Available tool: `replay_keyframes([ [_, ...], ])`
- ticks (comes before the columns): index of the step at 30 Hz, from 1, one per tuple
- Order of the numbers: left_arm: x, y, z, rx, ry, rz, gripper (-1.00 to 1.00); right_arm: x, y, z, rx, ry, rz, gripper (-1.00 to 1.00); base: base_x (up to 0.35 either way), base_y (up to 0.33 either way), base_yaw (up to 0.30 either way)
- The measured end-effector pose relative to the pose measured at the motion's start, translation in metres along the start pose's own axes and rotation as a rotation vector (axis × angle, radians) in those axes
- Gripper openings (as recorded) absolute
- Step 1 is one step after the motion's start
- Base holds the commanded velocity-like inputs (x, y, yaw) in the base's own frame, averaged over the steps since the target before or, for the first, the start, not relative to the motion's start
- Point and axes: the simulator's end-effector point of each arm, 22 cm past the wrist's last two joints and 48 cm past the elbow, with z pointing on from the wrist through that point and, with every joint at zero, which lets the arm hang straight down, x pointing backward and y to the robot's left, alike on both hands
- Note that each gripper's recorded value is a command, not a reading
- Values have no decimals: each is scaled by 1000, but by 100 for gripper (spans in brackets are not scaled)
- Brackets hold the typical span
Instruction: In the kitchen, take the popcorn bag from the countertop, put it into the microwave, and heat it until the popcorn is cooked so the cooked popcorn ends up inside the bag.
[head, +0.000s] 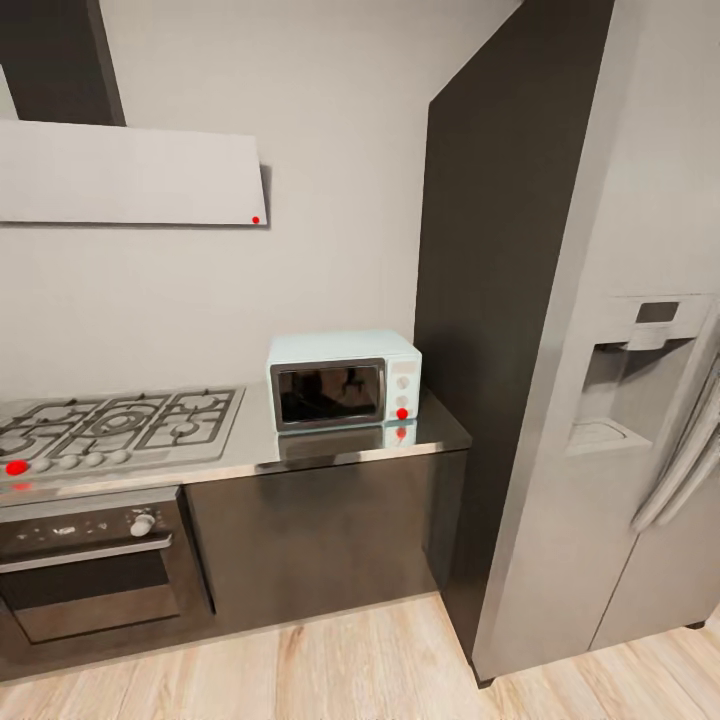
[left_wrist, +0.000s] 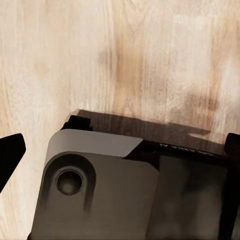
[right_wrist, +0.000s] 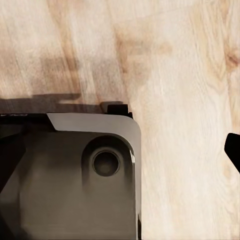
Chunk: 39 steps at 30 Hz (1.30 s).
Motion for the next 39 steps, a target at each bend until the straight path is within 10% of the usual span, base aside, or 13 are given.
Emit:
replay_keyframes([
  [39,0,-1,0,1,0,0,100,0,4,0,-4,0,1,100,0,0,194],
])
